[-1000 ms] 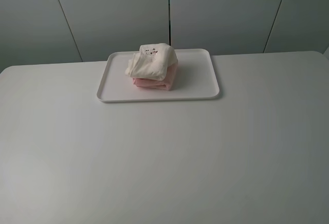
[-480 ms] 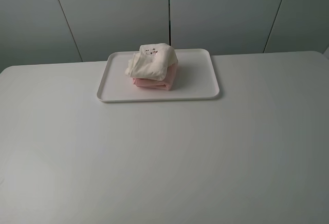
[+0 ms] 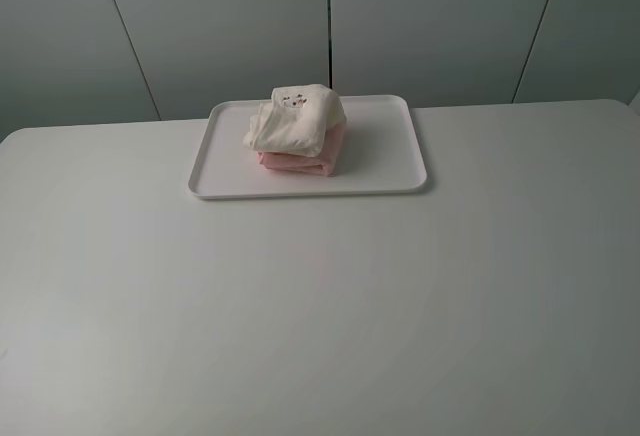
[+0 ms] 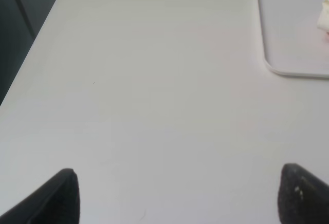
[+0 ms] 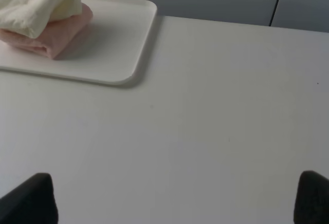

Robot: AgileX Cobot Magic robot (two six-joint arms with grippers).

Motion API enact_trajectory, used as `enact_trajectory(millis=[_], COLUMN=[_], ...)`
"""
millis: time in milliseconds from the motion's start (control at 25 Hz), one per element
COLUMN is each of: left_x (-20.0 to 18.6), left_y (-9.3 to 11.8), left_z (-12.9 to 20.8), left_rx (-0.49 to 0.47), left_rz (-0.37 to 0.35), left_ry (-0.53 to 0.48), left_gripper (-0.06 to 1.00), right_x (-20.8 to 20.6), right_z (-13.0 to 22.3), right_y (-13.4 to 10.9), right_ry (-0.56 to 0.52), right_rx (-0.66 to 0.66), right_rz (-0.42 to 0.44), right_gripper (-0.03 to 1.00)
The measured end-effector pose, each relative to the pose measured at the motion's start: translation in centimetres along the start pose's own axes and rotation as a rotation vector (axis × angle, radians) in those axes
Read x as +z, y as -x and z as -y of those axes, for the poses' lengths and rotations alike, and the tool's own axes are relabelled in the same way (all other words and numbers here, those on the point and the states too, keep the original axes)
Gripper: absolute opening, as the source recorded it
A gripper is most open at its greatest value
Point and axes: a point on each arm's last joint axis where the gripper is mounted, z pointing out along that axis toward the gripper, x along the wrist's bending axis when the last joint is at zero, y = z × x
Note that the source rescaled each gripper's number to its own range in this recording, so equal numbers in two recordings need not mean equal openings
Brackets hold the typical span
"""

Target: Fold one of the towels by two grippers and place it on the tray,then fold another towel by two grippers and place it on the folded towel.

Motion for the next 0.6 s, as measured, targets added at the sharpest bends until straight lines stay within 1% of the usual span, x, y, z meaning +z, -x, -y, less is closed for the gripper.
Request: enact_trajectory(millis=[600], left_x=[0.00], left_y=[0.00], left_z=[0.00], left_rx=[0.000], left_rz=[0.000], left_ry=[0.000], left_gripper=[0.99], right_x=[0.00], right_z=[0.00], right_y=[0.00], right_ry=[0.000], right_rx=[0.000], right_rz=[0.000], right_gripper=[1.00])
